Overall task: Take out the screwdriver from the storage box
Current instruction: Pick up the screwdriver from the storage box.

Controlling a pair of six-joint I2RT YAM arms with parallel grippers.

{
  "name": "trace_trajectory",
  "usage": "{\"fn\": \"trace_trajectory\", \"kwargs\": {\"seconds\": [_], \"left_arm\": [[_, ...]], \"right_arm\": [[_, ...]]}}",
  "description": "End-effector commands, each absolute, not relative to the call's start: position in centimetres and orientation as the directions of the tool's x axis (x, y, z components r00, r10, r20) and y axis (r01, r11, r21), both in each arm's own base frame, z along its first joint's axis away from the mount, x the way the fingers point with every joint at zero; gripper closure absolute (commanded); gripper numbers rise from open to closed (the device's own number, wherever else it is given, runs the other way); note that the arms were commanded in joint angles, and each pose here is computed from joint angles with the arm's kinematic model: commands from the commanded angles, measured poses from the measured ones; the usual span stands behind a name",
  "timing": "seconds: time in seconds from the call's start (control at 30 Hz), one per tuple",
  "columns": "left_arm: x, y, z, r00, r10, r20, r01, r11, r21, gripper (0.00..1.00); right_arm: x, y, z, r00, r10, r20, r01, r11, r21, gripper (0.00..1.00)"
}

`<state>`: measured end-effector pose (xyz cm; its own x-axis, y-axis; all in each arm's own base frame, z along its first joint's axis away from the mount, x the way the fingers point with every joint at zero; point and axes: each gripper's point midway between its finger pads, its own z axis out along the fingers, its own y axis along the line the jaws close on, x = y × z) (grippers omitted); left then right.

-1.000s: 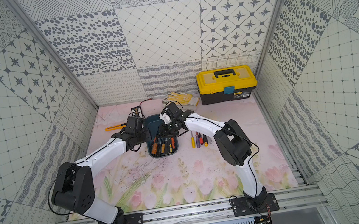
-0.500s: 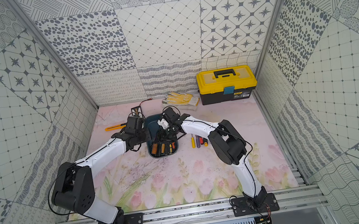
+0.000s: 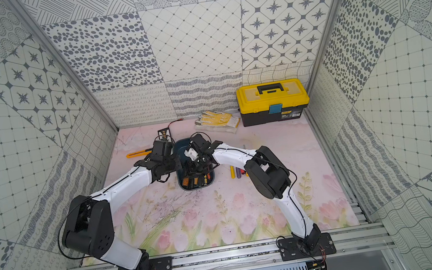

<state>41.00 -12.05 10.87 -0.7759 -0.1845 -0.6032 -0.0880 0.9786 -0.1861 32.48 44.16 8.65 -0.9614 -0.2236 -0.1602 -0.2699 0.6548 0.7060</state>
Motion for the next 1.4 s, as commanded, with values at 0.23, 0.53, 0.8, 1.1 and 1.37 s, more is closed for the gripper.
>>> {"fn": "trace_trajectory", "kwargs": {"seconds": [0.23, 0.53, 0.8, 1.1, 1.37], "left_arm": [[42.8, -13.3, 13.3, -0.714, -0.211, -0.667, -0.052, 0.967, -0.251, 1.0], [42.7, -13.2, 13.1, -0.717, -0.213, -0.664, -0.054, 0.967, -0.251, 1.0], [42.4, -13.1, 12.9, -0.719, -0.217, -0.66, -0.061, 0.966, -0.252, 1.0], [42.4, -13.1, 12.9, -0.719, -0.218, -0.66, -0.061, 0.966, -0.252, 1.0], [42.4, -13.1, 12.8, -0.719, -0.217, -0.66, -0.063, 0.966, -0.249, 1.0]], "right_arm": [[32.1, 44.3, 6.9, -0.961, -0.244, -0.128, -0.265, 0.684, 0.679, 0.54], [32.0, 44.0, 6.5, -0.96, -0.248, -0.131, -0.271, 0.699, 0.662, 0.61], [31.9, 43.7, 6.2, -0.96, -0.248, -0.129, -0.27, 0.708, 0.653, 0.69], [31.7, 44.1, 5.5, -0.961, -0.253, -0.116, -0.265, 0.708, 0.654, 0.61], [31.4, 43.9, 5.3, -0.96, -0.257, -0.111, -0.266, 0.713, 0.649, 0.78]]}}
